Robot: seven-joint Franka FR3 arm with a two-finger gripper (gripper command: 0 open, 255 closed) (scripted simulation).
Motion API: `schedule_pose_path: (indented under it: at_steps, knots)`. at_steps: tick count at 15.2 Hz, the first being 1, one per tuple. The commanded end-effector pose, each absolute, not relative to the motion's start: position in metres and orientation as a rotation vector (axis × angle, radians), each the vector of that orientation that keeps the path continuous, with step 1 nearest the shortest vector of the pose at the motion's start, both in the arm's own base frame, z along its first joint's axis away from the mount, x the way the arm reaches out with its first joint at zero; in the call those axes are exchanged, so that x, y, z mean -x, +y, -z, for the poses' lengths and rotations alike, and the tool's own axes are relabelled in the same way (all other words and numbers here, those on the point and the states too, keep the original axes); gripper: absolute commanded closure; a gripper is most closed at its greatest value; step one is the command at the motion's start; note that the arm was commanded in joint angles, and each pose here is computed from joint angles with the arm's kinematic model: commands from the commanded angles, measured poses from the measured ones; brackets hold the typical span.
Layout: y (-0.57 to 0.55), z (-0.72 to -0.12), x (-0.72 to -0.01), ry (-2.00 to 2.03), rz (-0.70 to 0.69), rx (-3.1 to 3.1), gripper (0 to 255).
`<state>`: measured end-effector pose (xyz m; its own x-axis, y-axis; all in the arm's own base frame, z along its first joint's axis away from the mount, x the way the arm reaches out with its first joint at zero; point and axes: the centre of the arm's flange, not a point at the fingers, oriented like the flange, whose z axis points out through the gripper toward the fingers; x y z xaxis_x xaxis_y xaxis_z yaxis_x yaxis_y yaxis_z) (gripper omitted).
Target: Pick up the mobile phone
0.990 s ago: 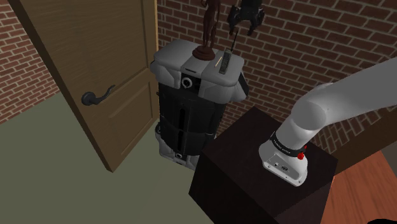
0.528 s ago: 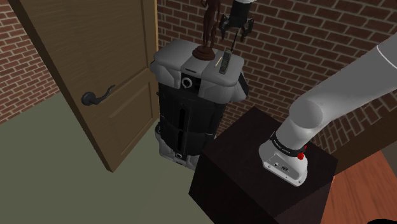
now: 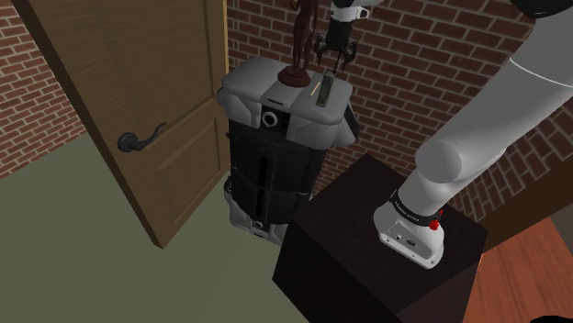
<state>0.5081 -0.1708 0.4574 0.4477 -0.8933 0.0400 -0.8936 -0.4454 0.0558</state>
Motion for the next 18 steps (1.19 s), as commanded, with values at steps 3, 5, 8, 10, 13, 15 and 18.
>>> schedule_pose_path:
  at_steps: [3, 5, 8, 10, 13, 15, 18]
  knots:
    - [-0.180, -0.434, -0.512, -1.658, -0.004, -2.585, 0]
    - [-0.180, -0.424, -0.512, -1.658, -0.004, -2.585, 0]
    - [-0.180, -0.410, -0.512, -1.658, -0.004, -2.585, 0]
    - [-0.180, -0.410, -0.512, -1.658, -0.004, -2.585, 255]
    - [-0.180, -0.410, -0.512, -1.658, -0.004, -2.585, 255]
    - [-0.180, -0.410, -0.512, -1.658, -0.004, -2.585, 255]
    - [-0.180, -0.410, -0.512, -1.658, -0.004, -2.585, 255]
